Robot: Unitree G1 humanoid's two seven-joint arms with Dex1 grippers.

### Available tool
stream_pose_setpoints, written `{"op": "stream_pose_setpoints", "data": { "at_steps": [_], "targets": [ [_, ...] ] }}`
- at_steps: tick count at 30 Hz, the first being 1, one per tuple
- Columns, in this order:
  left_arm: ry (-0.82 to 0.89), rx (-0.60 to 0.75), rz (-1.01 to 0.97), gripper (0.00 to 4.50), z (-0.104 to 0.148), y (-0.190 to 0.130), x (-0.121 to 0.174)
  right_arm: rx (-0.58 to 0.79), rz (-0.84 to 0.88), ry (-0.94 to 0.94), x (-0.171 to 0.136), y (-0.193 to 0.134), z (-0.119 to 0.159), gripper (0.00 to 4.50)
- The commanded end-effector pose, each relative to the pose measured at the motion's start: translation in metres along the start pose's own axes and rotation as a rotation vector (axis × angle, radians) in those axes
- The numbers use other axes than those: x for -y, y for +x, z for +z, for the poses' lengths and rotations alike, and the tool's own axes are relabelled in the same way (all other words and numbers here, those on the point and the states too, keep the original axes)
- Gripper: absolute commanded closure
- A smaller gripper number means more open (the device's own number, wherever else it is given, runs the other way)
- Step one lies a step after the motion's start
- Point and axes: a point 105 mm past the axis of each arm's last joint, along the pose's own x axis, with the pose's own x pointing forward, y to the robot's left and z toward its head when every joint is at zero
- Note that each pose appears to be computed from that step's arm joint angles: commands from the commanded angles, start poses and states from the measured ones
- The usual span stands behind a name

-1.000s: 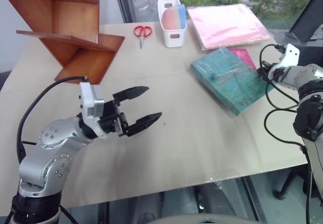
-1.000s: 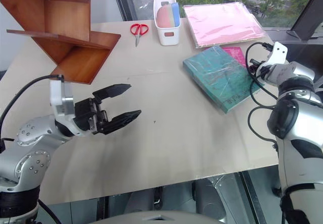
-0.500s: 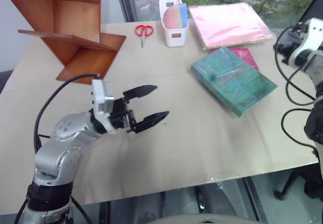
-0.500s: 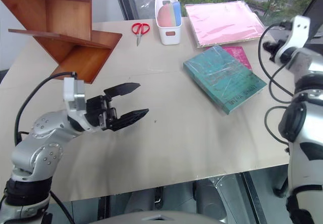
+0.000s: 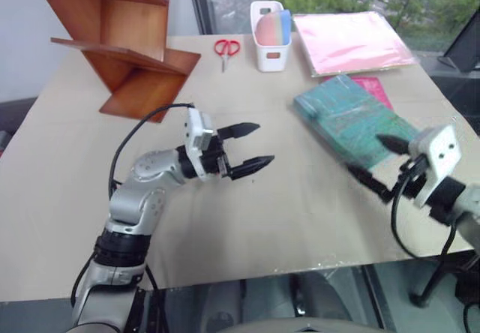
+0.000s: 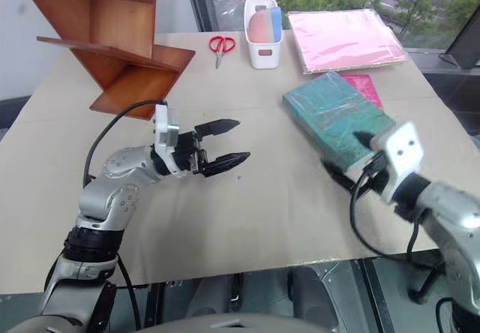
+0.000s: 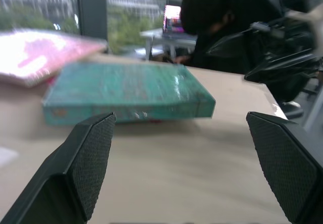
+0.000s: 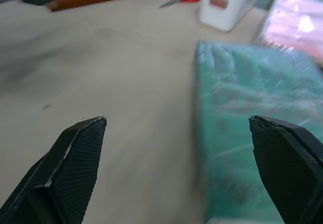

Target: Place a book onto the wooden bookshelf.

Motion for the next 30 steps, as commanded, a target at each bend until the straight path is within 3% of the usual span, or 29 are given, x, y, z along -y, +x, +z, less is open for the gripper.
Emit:
{"op": "stream_pose_setpoints", "data": {
  "at_steps": [1,6,15,30],
  "targets": [
    [-0.122,-0.057,0.092,0.0,-0.006,0.009,-0.012,0.054,0.007,-0.073,-0.022,-0.014,0.011,0.07],
    [-0.594,-0.033,0.085,0.0,-0.013,0.042,-0.024,0.017,-0.062,-0.047,-0.028,-0.026,-0.001,0.07],
    [-0.989,-0.066,0.081,0.0,-0.03,0.093,-0.027,0.073,-0.151,-0.049,-0.031,-0.03,-0.001,0.07],
    [-1.241,-0.101,0.107,0.0,-0.057,0.151,-0.011,0.081,-0.301,-0.043,-0.032,-0.037,-0.008,0.07]
  ]
}}
